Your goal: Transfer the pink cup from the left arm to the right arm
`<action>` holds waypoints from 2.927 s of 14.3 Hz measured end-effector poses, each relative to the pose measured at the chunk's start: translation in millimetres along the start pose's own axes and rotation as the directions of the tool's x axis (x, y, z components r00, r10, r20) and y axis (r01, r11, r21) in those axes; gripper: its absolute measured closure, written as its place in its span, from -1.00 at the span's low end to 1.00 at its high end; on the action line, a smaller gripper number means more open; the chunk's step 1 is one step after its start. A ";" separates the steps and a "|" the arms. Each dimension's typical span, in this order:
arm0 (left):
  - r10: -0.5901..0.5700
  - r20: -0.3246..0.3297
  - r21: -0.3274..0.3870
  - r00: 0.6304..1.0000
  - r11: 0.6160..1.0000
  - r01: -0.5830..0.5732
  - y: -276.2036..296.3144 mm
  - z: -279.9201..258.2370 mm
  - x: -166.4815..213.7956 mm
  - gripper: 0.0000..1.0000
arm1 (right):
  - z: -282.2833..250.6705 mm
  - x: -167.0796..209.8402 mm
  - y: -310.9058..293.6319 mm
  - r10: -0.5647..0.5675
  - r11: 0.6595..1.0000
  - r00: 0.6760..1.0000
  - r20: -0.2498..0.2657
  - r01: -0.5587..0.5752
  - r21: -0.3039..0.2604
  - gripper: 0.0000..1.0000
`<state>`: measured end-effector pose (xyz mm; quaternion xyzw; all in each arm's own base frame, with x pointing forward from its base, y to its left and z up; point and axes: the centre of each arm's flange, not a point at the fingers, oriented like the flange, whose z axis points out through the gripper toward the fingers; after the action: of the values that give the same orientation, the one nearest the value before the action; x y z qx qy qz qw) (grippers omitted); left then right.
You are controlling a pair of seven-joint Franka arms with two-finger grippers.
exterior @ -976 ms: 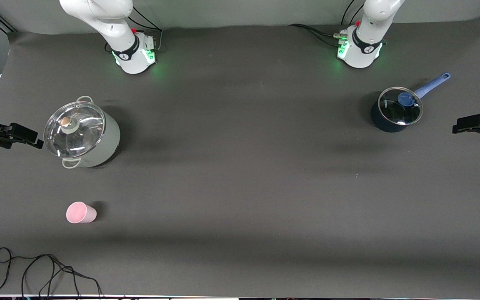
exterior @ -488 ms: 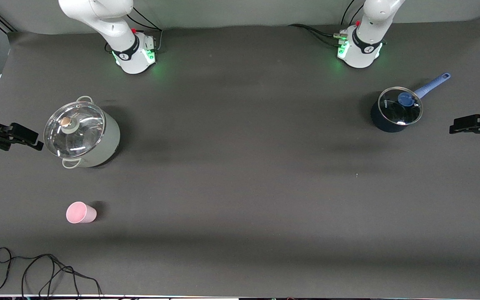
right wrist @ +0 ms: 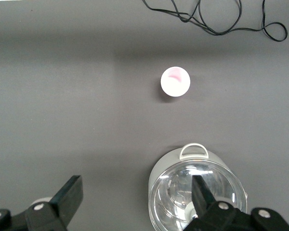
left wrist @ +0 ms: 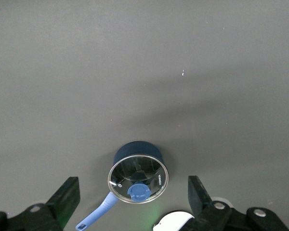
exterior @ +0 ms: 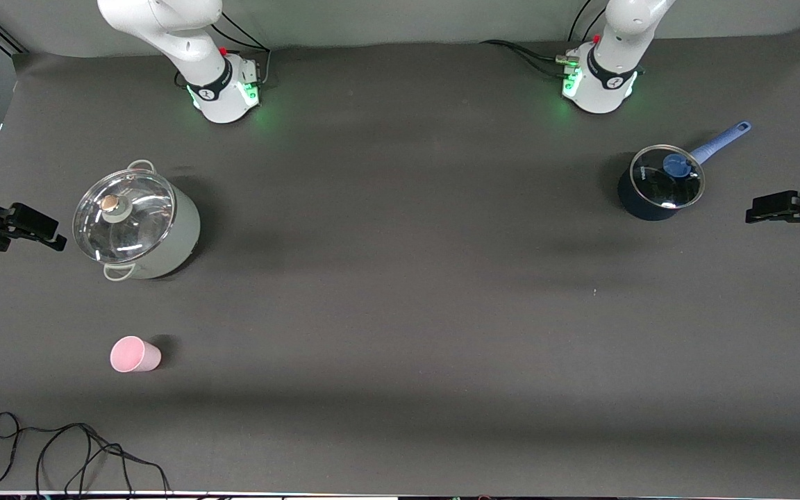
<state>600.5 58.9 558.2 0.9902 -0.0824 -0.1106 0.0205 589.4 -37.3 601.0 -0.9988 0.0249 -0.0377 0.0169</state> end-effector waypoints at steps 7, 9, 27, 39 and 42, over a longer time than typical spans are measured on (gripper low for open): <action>-0.024 0.024 0.043 0.999 0.999 0.023 24.4 3.2 7.9 -1.00 | 1.7 -1.9 0.0 -0.009 1.000 1.000 0.018 0.010 -0.018 -1.00; -0.034 0.023 0.064 0.999 0.997 0.032 34.6 -0.4 7.4 -1.00 | 1.8 -2.1 1.7 -0.054 0.998 0.998 0.021 0.054 -0.022 -1.00; -0.070 -0.130 0.114 0.989 0.990 0.084 60.8 8.0 -33.8 -1.00 | -0.3 -6.1 4.1 -0.090 0.996 0.995 0.053 0.091 -0.019 -1.00; -0.020 -0.153 0.127 0.988 0.991 0.039 96.3 -23.1 -58.9 -1.00 | 0.2 -7.2 4.0 -0.090 0.996 0.994 0.062 0.091 -0.018 -1.00; -0.020 -0.138 0.120 0.990 0.992 0.037 95.6 -16.0 -52.6 -1.00 | 0.2 -7.2 4.0 -0.090 0.996 0.994 0.062 0.091 -0.018 -1.00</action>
<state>538.2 -26.2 590.7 0.9960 -0.0730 -0.0377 -0.0363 582.1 -40.9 600.1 -0.9997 -0.0206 -0.0074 0.0057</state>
